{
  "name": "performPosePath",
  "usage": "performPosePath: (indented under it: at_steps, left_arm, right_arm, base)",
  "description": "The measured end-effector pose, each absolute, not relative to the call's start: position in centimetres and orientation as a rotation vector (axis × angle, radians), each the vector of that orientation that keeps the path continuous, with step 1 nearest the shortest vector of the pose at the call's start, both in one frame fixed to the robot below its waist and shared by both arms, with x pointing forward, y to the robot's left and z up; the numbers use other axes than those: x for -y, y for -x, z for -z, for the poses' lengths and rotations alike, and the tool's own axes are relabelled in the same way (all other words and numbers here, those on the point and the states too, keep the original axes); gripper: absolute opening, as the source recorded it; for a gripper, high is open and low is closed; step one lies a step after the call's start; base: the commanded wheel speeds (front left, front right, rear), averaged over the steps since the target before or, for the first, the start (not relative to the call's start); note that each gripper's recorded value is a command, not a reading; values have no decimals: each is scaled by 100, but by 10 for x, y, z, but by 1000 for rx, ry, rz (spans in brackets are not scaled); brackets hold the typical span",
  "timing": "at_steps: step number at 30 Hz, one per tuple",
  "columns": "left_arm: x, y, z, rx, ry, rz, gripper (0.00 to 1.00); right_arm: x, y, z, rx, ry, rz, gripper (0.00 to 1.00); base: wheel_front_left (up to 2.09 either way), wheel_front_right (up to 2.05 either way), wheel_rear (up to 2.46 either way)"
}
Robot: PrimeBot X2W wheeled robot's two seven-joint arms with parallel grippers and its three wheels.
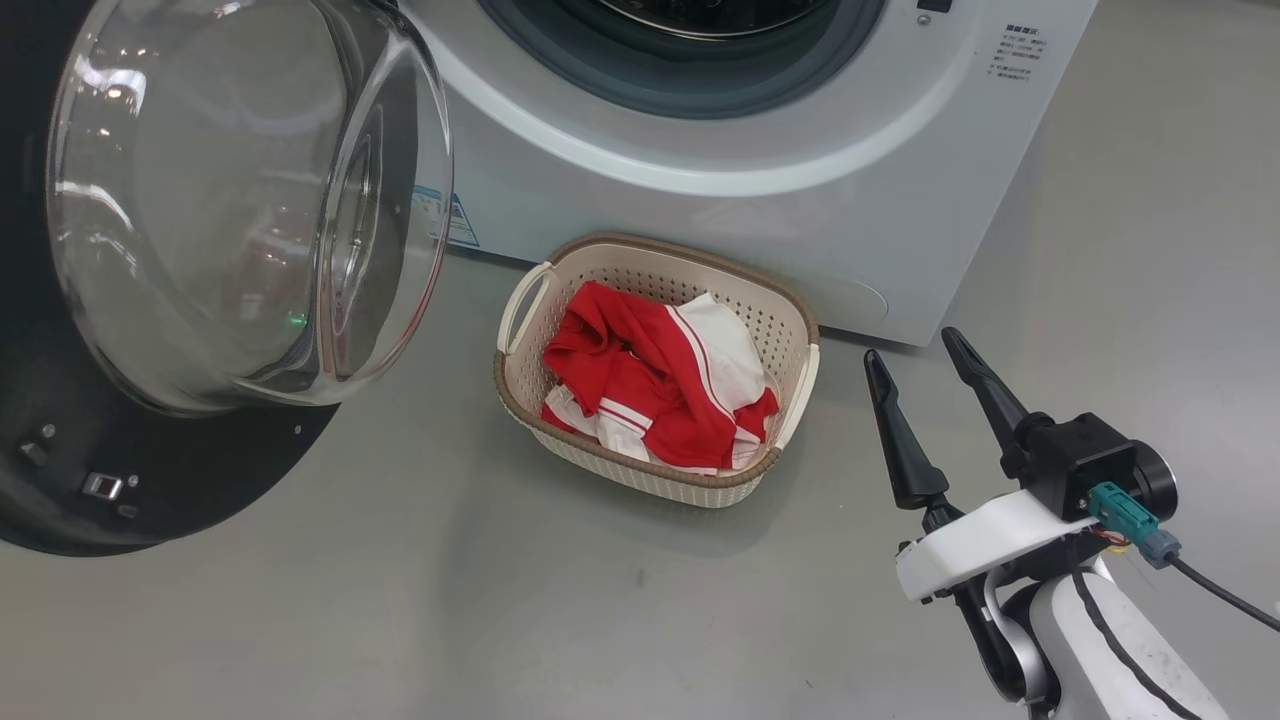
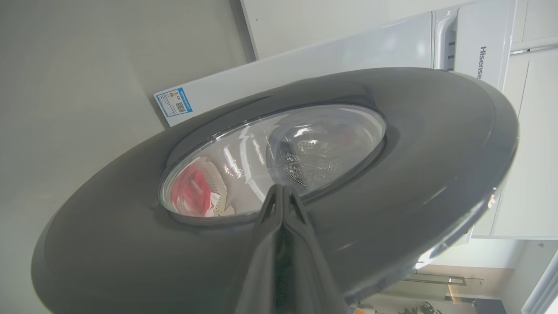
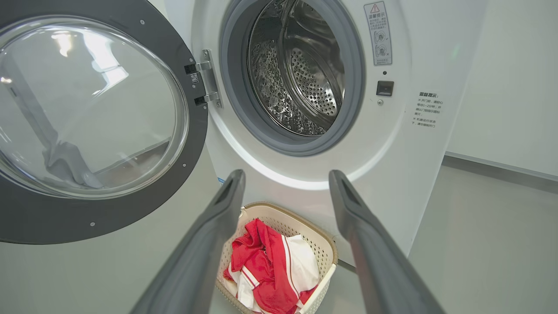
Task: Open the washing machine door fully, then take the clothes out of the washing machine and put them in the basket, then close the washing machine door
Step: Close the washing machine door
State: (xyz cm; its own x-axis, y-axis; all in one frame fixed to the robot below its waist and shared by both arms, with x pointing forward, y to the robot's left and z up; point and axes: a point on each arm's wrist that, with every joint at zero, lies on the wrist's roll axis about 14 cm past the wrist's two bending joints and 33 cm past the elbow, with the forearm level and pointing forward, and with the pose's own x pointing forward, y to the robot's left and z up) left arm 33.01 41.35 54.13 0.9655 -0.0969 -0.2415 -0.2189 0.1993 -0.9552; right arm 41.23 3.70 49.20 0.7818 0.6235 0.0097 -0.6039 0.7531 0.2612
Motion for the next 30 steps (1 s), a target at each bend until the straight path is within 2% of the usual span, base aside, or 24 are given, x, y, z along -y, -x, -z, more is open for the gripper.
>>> performPosePath:
  at_steps: [30]
  left_arm:
    - [-375,-329,-543,-341,1317,44,0]
  right_arm:
    - [-37,-410,-494,-68,-260,-666,100]
  base:
    - [0,0,0]
